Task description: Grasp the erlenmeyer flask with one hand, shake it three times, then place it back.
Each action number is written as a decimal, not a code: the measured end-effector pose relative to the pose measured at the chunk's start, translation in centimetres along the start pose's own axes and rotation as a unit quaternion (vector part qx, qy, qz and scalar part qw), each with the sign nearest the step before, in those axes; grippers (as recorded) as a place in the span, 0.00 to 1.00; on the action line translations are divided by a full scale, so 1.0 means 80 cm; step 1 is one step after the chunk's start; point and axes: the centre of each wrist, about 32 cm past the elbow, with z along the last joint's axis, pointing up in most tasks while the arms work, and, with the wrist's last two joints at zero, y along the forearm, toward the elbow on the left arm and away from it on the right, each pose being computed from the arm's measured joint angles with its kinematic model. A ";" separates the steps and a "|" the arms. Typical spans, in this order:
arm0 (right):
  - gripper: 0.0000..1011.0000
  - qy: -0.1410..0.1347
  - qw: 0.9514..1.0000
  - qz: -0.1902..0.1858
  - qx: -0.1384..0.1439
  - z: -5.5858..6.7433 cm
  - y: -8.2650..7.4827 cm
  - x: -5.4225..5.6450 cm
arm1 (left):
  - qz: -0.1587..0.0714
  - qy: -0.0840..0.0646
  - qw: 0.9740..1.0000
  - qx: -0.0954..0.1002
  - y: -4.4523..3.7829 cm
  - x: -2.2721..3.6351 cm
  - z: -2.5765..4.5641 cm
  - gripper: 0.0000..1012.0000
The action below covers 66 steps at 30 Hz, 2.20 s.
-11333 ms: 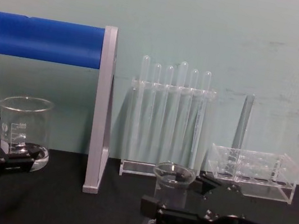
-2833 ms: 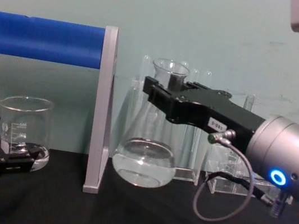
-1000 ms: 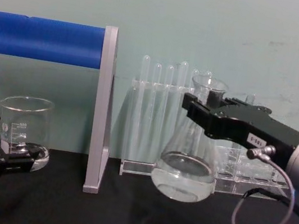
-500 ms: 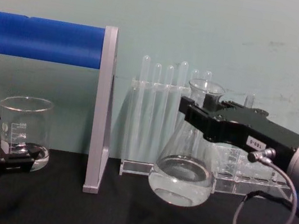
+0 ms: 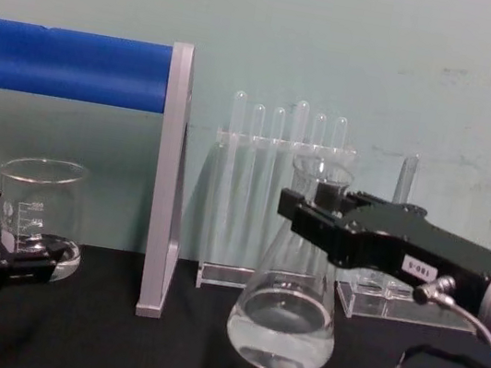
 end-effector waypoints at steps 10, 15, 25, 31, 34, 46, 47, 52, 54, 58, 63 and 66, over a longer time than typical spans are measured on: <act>0.44 0.005 0.999 0.033 -0.013 -0.017 -0.011 0.005 | 0.000 0.000 1.000 0.000 0.000 0.0000 0.0000 0.99; 0.44 0.012 0.999 0.046 -0.017 -0.024 -0.013 0.007 | 0.000 0.000 1.000 0.000 0.000 0.0000 0.0000 0.99; 0.44 0.018 0.997 0.067 -0.028 -0.036 -0.013 0.009 | 0.000 0.000 1.000 0.000 0.000 0.0000 0.0000 0.99; 0.44 0.021 0.997 0.073 -0.033 -0.041 -0.012 0.008 | 0.000 0.000 1.000 0.000 0.000 0.0000 0.0000 0.99; 0.44 0.021 0.996 0.075 -0.035 -0.042 -0.013 0.008 | 0.000 0.000 1.000 0.000 0.000 0.0000 0.0000 0.99; 0.44 0.019 0.995 0.083 -0.044 -0.046 -0.014 0.010 | 0.000 0.000 1.000 0.000 0.000 0.0000 0.0000 0.99; 0.44 0.019 0.995 0.083 -0.044 -0.046 -0.014 0.010 | 0.000 0.000 1.000 0.000 0.000 0.0000 0.0000 0.99; 0.44 0.019 0.995 0.087 -0.047 -0.048 -0.014 0.011 | 0.000 0.000 1.000 0.000 0.000 0.0000 0.0000 0.99; 0.44 0.019 0.995 0.088 -0.047 -0.049 -0.014 0.011 | 0.000 0.000 1.000 0.000 0.000 0.0000 0.0000 0.99; 0.44 0.019 0.995 0.089 -0.049 -0.049 -0.014 0.011 | 0.000 0.000 1.000 0.000 0.000 0.0000 0.0000 0.99; 0.44 0.019 0.995 0.088 -0.050 -0.050 -0.015 0.012 | 0.000 0.000 1.000 0.000 0.000 0.0000 0.0000 0.99; 0.44 0.020 0.995 0.087 -0.051 -0.050 -0.015 0.012 | 0.000 0.000 1.000 0.000 0.000 0.0000 0.0000 0.99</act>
